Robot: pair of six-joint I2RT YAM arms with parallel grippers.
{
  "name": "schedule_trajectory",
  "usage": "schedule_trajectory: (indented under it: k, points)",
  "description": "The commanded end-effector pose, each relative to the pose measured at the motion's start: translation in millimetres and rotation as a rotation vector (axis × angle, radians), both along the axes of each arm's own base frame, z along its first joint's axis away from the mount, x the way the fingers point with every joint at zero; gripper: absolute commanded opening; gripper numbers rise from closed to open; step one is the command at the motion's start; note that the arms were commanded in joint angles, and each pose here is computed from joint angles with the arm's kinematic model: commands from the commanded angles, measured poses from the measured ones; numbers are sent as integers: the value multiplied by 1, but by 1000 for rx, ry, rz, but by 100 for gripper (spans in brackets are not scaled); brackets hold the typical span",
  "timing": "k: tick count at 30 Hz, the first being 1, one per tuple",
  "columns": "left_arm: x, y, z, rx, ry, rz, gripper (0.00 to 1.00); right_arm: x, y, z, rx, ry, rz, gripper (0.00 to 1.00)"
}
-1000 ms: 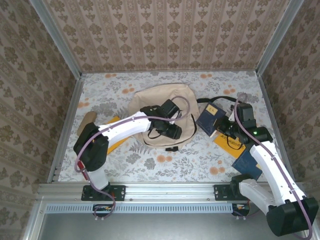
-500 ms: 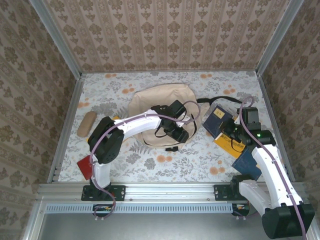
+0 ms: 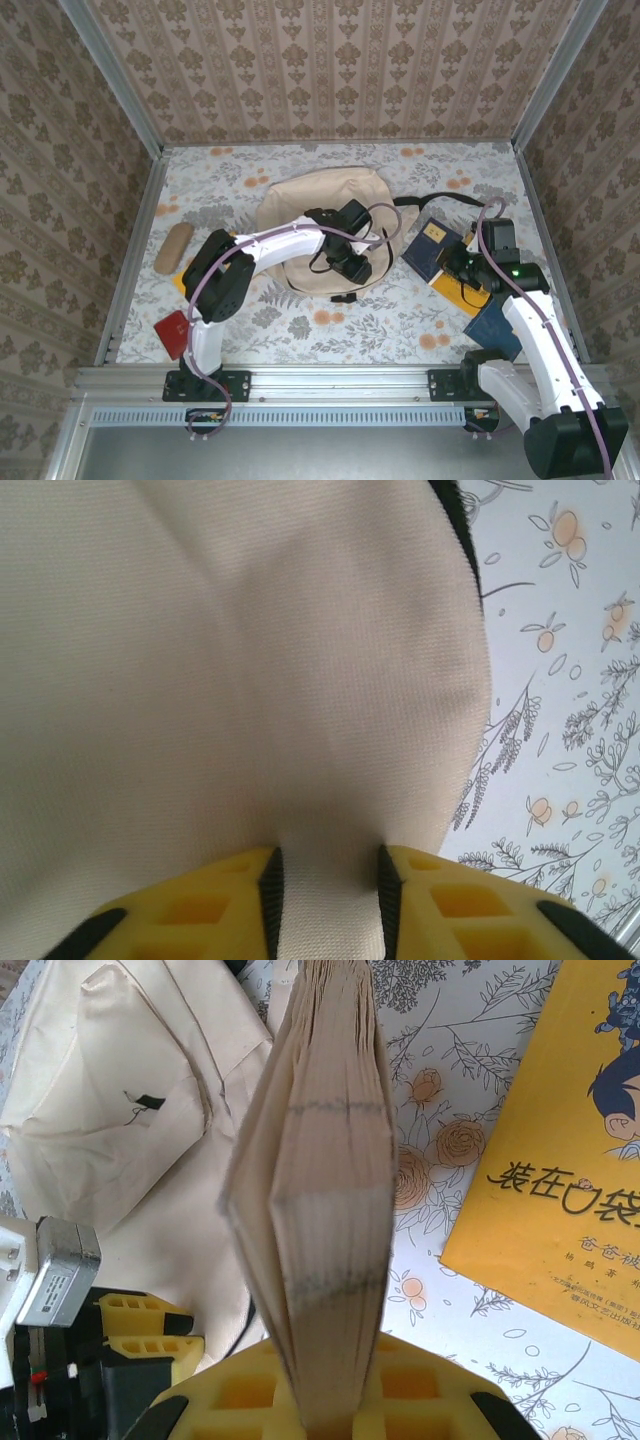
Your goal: Pack the student bag
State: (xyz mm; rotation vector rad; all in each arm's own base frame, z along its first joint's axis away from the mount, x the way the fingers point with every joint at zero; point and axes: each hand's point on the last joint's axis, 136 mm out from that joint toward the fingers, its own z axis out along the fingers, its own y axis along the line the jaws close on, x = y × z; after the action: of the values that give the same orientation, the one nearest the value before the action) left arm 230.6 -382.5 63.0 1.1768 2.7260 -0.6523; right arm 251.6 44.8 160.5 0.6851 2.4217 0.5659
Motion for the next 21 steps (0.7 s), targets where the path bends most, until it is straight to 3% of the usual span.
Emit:
schedule_trajectory:
  k: [1,4,7,12,15,21]
  points:
    - [4,1,2,15,2,-2,25,2,3,9,25,-40,11,0]
    - [8,2,1,21,-6,5,21,2,3,8,25,-38,10,0]
    - [11,2,3,28,-24,8,24,2,4,8,26,-40,11,0]
    - [21,9,13,42,-91,13,59,2,4,8,30,-42,14,0]
    - [24,17,12,44,-70,22,67,1,6,6,37,-39,18,0]
    - [-3,10,5,-26,61,-68,74,0,8,2,56,-34,18,0]
